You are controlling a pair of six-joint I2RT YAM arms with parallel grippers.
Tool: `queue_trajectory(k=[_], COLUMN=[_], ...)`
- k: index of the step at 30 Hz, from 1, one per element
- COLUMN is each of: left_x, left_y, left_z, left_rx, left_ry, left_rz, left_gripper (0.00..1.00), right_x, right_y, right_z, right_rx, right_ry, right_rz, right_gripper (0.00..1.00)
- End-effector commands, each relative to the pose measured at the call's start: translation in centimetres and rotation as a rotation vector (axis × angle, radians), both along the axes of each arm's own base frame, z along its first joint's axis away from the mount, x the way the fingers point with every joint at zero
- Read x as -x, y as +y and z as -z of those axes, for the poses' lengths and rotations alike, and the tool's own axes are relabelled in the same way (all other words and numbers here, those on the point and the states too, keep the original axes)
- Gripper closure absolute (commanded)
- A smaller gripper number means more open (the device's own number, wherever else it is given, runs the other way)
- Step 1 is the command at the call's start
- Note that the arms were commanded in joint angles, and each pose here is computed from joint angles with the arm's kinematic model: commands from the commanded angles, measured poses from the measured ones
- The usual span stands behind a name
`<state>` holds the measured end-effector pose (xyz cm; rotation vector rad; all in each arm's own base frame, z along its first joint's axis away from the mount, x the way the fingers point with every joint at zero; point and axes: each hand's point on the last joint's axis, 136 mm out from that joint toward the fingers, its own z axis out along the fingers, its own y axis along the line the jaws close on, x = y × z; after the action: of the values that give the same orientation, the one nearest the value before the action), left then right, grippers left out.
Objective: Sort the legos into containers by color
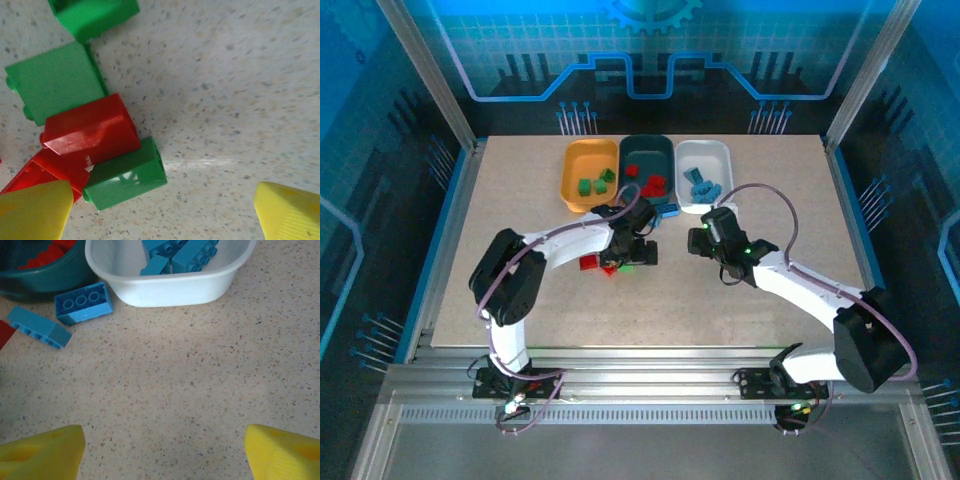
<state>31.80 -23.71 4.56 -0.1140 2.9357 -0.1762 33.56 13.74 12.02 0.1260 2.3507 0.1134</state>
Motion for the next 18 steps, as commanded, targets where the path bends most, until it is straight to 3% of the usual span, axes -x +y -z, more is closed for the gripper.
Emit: queue_trajectory(k=[1, 12, 18], left_x=[-0.3, -0.5, 0.1], left_y=[0.5, 0.1, -1.7], left_z=[-0.1, 0.7, 1.3], left_rx=[-0.054, -0.111, -0.1], left_ry=[-0.003, 0.021, 0.033], left_rz=[-0.048, -0.027, 0.019], left_gripper=[0.12, 0.27, 0.3], right_x=[-0.3, -0.3, -0.2], right_y=[-0.3, -0.3, -0.4], right_z=[0.2, 0.3, 0.0], right_rx=[-0.037, -0.047, -0.046], right_ry=[-0.008, -0.009, -0.018], right_rz=[0.032, 0.036, 0.035], right_gripper=[0.16, 0.18, 0.18])
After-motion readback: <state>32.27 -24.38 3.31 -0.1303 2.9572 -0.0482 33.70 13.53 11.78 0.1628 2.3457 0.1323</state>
